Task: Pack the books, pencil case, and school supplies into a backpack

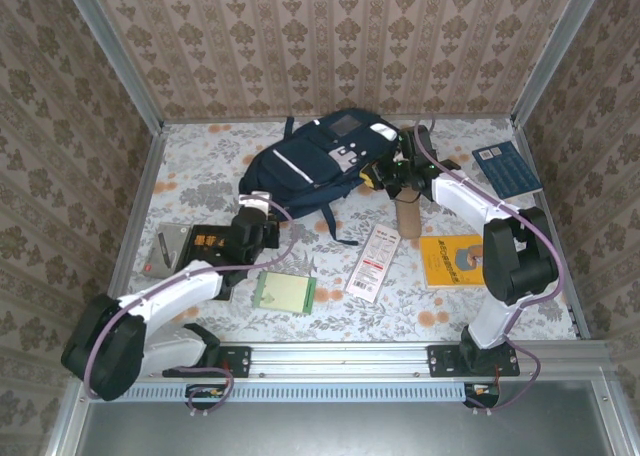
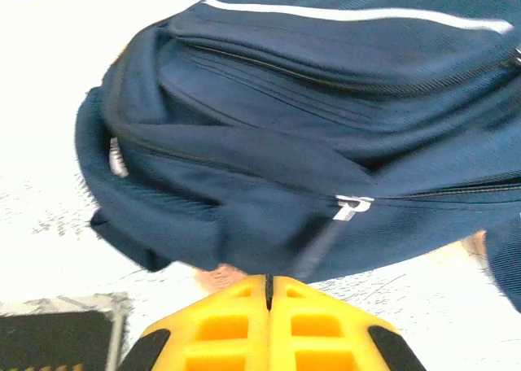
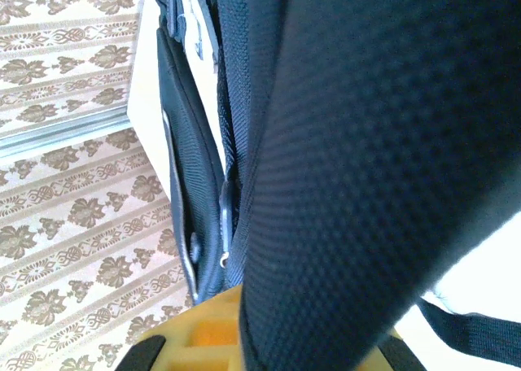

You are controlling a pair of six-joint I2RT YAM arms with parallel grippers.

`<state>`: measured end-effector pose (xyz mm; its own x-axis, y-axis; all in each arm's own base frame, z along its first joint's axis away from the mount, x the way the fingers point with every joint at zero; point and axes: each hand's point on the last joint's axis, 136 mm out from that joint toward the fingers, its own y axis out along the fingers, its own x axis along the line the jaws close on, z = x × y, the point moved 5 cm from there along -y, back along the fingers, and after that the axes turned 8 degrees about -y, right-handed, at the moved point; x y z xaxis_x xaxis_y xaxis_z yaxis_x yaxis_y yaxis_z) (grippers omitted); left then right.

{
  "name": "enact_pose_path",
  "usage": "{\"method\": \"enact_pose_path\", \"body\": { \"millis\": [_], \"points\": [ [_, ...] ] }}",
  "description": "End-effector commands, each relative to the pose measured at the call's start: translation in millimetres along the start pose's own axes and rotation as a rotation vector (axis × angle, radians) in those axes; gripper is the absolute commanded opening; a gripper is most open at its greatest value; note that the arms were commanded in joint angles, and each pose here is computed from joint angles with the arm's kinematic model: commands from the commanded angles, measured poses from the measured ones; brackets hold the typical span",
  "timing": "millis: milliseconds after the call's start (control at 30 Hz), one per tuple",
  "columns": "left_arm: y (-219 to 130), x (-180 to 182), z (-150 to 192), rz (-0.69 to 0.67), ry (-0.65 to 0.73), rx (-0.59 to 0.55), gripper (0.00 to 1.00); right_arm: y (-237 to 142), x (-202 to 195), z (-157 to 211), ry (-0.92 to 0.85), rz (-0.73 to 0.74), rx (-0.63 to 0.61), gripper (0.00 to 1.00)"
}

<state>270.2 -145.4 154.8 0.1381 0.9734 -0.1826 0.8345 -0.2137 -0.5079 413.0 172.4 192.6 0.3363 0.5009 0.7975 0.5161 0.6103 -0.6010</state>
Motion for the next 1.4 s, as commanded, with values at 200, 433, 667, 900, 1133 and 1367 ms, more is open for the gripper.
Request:
{"method": "enact_pose_path", "body": {
  "millis": [200, 433, 667, 900, 1133, 1367],
  "points": [
    [-2, -11, 11, 0.162, 0.02, 0.166, 0.0, -16, 15, -17, -0.102, -0.058, -0.06, 0.0],
    [2, -27, 7, 0.241, -0.01, 0.215, 0.12, -11, 8, -38, -0.135, -0.039, -0.048, 0.02],
    [9, -41, -3, 0.263, -0.017, 0.245, 0.29, -6, -8, -55, -0.16, 0.014, -0.026, 0.45],
    [17, -55, -2, 0.256, 0.044, 0.27, 0.3, -5, -31, -33, -0.13, 0.04, 0.0, 0.55],
    [33, -80, 7, 0.171, 0.193, 0.309, 0.29, -18, -57, -22, -0.11, 0.136, -0.044, 0.74],
    [46, -88, 24, 0.129, 0.269, 0.417, 0.29, -27, -57, -21, -0.123, 0.165, -0.062, 0.89]
  ]
}}
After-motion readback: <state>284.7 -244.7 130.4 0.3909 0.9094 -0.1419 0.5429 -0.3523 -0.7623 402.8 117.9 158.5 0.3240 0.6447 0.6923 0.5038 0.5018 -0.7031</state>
